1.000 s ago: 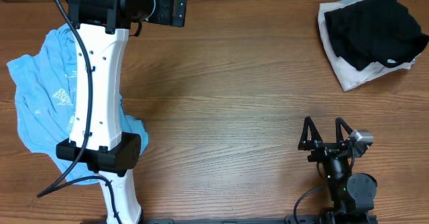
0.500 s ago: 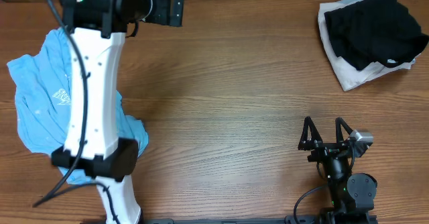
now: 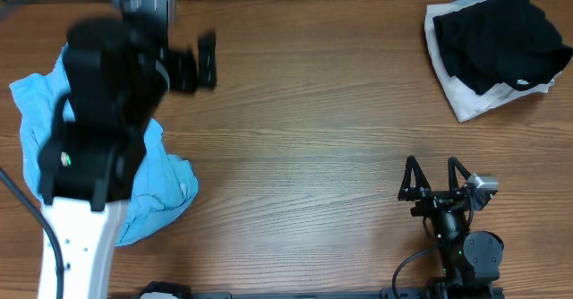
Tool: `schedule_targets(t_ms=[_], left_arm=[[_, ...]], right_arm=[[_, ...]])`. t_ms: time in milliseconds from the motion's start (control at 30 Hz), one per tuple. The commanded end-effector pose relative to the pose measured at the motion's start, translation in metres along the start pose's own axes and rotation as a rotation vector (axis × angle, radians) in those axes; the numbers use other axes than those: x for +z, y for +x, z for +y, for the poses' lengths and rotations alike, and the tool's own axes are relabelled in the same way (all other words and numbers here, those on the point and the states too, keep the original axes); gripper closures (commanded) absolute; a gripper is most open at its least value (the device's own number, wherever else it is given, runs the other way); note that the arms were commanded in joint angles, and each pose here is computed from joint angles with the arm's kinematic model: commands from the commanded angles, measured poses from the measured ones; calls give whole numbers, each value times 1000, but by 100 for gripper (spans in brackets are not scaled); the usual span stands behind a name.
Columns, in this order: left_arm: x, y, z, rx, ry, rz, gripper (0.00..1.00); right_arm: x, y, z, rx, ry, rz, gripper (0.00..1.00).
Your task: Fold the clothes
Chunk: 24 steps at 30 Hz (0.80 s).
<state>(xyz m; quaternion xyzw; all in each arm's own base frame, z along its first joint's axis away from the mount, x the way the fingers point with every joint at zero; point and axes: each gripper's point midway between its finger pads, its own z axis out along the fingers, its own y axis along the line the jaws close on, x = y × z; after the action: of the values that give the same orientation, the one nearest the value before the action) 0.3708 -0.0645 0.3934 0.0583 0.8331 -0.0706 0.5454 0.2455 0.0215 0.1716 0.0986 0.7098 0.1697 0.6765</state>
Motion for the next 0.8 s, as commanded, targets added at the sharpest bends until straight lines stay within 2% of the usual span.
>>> schedule_targets(t_ms=[0, 467, 767], left_arm=[[-9, 51, 16, -7, -15, -2, 0], [-34, 176, 29, 1, -41, -299, 0], [-42, 209, 32, -3, -61, -382, 0]], right_arm=[[0, 2, 0, 3, -4, -2, 0], [0, 2, 0, 3, -4, -2, 0], [0, 2, 0, 3, -4, -2, 0]])
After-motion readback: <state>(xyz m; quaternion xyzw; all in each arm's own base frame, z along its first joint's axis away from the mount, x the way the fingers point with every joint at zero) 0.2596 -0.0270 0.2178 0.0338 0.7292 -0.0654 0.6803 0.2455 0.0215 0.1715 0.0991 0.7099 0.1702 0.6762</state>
